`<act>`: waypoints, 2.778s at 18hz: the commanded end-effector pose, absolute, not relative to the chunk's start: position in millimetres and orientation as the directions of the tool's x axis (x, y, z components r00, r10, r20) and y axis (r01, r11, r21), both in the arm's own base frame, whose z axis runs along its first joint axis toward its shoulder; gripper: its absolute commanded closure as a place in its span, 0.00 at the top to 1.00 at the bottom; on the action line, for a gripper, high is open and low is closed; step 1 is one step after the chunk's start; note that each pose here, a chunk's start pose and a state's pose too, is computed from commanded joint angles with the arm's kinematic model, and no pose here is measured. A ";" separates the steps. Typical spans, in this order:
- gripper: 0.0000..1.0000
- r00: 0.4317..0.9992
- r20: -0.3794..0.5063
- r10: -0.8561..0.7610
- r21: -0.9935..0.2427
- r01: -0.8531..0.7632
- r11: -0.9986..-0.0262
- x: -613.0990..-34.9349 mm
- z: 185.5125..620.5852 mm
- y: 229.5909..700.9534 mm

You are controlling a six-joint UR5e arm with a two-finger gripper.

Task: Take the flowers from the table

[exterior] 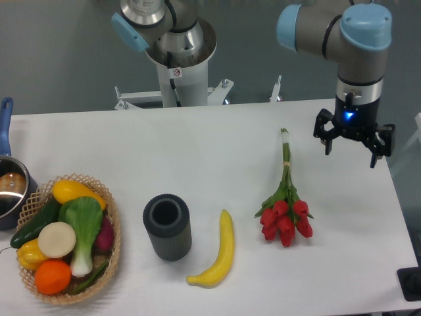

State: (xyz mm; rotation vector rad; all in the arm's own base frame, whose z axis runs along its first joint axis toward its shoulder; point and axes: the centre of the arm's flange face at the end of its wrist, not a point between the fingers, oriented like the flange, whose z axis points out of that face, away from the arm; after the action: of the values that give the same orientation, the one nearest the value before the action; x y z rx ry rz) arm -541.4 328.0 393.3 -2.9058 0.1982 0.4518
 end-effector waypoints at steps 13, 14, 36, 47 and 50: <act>1.00 0.968 -0.250 0.018 -0.221 -0.039 -0.975 -537.6 353.9 311.7; 1.00 0.966 -0.248 0.072 -0.266 0.003 -0.964 -539.8 352.1 306.2; 1.00 0.979 0.062 0.192 -0.252 0.202 -0.946 -497.2 219.3 312.7; 1.00 0.986 0.081 0.148 -0.230 0.163 -0.960 -497.4 197.0 323.6; 0.98 0.986 0.077 0.148 -0.232 0.162 -0.959 -501.0 198.4 324.7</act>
State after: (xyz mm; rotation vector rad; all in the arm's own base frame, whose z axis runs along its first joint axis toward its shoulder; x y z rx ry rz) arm -501.0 324.7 198.4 -2.8918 -0.2291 -0.0857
